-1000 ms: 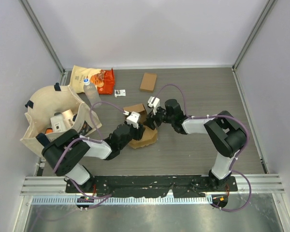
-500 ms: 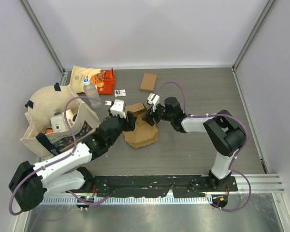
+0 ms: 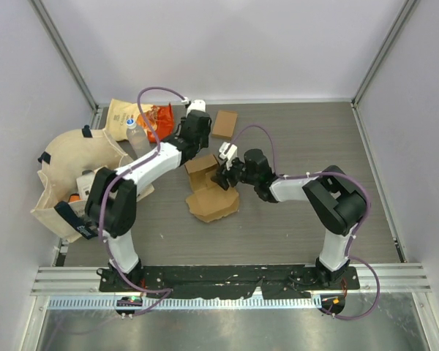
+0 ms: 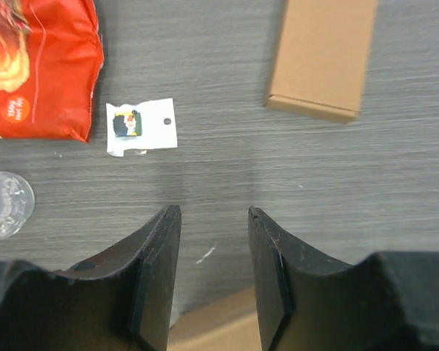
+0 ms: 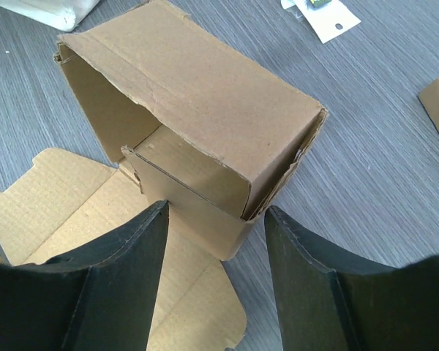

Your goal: Fold the paper box

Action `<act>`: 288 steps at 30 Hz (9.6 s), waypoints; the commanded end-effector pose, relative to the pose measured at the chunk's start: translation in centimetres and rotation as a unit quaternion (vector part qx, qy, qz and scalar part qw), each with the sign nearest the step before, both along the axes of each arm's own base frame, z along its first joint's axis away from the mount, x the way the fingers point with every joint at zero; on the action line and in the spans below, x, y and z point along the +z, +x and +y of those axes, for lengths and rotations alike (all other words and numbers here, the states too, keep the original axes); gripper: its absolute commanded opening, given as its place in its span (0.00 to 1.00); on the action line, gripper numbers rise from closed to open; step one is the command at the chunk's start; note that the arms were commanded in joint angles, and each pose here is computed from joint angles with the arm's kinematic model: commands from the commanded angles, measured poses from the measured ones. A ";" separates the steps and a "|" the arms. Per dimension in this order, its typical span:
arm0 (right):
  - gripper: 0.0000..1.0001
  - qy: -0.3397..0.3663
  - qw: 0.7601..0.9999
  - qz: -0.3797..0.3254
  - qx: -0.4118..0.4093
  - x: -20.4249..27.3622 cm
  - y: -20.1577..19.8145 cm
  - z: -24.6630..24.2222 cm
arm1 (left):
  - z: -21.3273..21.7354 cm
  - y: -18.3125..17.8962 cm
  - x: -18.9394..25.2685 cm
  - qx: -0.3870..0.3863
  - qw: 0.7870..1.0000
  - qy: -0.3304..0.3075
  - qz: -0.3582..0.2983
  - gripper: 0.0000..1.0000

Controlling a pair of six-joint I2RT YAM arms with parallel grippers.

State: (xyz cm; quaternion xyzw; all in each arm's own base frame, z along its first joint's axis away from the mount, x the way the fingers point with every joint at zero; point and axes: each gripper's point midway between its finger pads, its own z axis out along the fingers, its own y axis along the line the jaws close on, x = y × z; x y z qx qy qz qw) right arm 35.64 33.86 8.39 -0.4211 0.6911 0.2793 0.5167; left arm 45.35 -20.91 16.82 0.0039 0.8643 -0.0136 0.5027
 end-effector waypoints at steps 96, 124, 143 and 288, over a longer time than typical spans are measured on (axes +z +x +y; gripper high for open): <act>0.79 0.150 0.847 0.340 -0.380 7.2 -10.2 -19.7 | -8.5 -27.4 -8.9 -0.462 0.821 0.319 0.103 0.56; 0.81 0.151 0.938 0.106 -0.293 14.1 -12.5 -13.7 | -11.3 -13.2 6.6 0.053 0.938 -0.285 0.192 0.00; 0.61 -0.042 0.929 -0.054 -0.363 15.4 -5.2 -8.2 | -9.4 -11.1 4.9 0.217 0.886 -0.309 0.271 0.00; 0.01 -0.003 0.992 0.121 -0.027 15.7 -4.3 -7.0 | -0.7 -10.2 2.9 -0.171 0.965 -0.127 -0.151 0.85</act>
